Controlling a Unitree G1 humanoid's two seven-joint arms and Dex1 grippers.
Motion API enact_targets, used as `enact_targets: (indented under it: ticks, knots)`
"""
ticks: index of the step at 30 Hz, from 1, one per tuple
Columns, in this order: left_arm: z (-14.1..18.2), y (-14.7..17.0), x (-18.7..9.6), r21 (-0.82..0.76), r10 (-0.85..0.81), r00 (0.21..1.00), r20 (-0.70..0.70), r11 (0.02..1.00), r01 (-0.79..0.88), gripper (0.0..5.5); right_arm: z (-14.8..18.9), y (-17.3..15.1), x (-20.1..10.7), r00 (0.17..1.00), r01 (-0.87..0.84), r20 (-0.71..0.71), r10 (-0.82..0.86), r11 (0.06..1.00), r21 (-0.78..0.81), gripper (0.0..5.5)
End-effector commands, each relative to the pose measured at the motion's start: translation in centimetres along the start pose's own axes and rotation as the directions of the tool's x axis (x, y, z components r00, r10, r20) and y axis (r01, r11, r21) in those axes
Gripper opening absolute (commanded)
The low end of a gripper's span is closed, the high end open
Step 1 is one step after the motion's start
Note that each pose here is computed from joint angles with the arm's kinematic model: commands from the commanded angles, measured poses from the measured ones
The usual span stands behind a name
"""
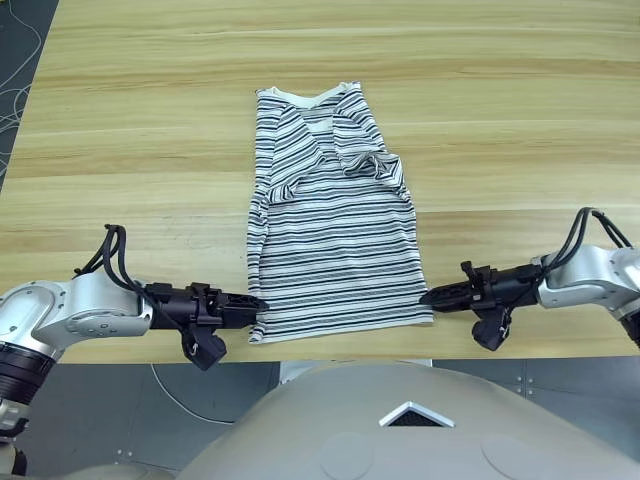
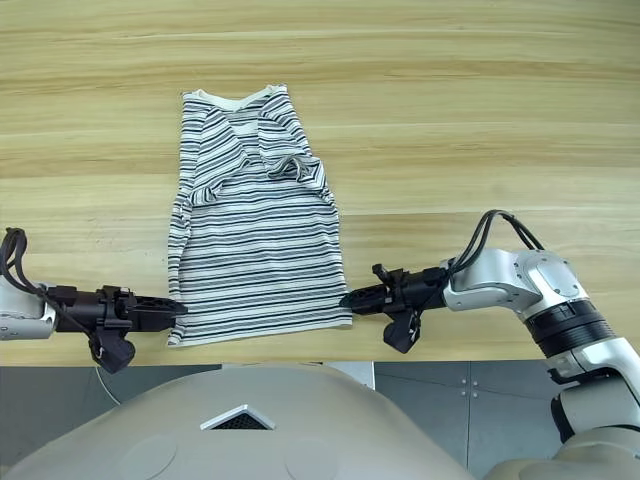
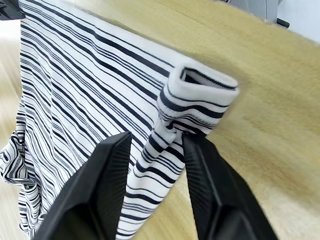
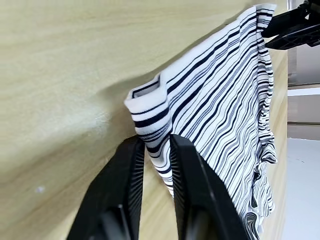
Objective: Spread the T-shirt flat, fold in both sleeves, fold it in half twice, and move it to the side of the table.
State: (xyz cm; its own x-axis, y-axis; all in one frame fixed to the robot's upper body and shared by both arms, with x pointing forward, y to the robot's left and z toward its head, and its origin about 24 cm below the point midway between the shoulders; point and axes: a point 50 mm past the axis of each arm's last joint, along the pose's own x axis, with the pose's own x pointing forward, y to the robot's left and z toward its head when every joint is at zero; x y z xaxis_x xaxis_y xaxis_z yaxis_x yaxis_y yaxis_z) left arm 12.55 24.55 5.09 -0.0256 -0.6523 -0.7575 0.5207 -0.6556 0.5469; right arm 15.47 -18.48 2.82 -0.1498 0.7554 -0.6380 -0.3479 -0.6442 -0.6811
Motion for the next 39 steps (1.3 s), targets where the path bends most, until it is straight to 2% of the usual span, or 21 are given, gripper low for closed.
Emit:
enact_targets:
  ticks: [1, 5, 7, 15, 18, 20, 21, 23, 25, 27, 31, 39]
  knots:
    - [-0.2, -0.9, 0.5, -0.014, -0.047, 0.999, -0.015, 0.999, 0.047, 1.17, 0.5, 2.9, 0.9, 0.982, -0.189, -0.002, 0.189, 0.980, 0.060, 0.11]
    - [-0.4, -0.5, 0.5, -0.003, -0.046, 0.999, -0.018, 0.999, 0.046, 0.63, 0.3, 2.9, 0.9, 0.982, -0.188, -0.007, 0.188, 0.980, 0.058, 0.10]
    - [-0.4, -0.5, 0.5, -0.002, -0.047, 0.999, -0.019, 0.999, 0.047, 0.17, 0.3, 2.8, 0.9, 0.982, -0.186, -0.010, 0.186, 0.981, 0.055, 0.10]
    - [-0.5, -0.2, 0.6, -0.013, -0.043, 0.999, -0.022, 0.999, 0.043, 0.13, 0.1, 2.8, 0.9, 0.983, -0.179, -0.021, 0.180, 0.982, 0.057, 0.10]
    - [-1.6, 2.5, 0.7, -0.107, 0.049, 0.995, -0.083, 0.993, -0.058, 0.13, -0.8, 0.7, 0.4, 0.996, -0.046, -0.060, 0.060, 0.976, 0.212, 0.10]
    - [-3.0, 5.0, 0.0, -0.257, 0.034, 0.985, -0.167, 0.963, -0.077, 0.13, -1.9, -1.7, -0.9, 0.996, 0.039, -0.088, -0.008, 0.932, 0.361, 0.10]
    - [-3.1, 6.5, -0.6, -0.339, 0.022, 0.987, -0.160, 0.938, -0.076, 0.13, -2.5, -2.8, -1.6, 0.995, 0.068, -0.090, -0.031, 0.900, 0.431, 0.10]
    - [-2.0, 8.7, -1.5, -0.478, 0.018, 0.999, -0.049, 0.878, -0.039, 0.13, -3.1, -3.6, -2.5, 0.996, 0.085, -0.070, -0.056, 0.835, 0.543, 0.10]
    - [-1.1, 10.1, -2.5, -0.501, 0.020, 0.997, 0.079, 0.865, 0.022, 0.13, -3.4, -3.9, -3.3, 0.997, 0.071, -0.034, -0.065, 0.771, 0.632, 0.10]
    - [-1.8, 11.5, -3.2, -0.497, 0.074, 0.991, 0.109, 0.868, -0.010, 0.13, -3.8, -4.4, -4.0, 0.996, 0.067, 0.000, -0.093, 0.721, 0.689, 0.10]
    - [-3.0, 11.7, -4.0, -0.516, 0.125, 0.984, 0.125, 0.856, -0.043, 0.13, -4.1, -5.3, -5.2, 0.986, 0.075, 0.042, -0.159, 0.665, 0.743, 0.10]
    - [-3.1, 9.3, -4.3, -0.554, 0.161, 0.982, 0.101, 0.829, -0.079, 0.13, -2.9, -3.3, -6.3, 0.975, 0.024, 0.101, -0.197, 0.549, 0.835, 0.10]
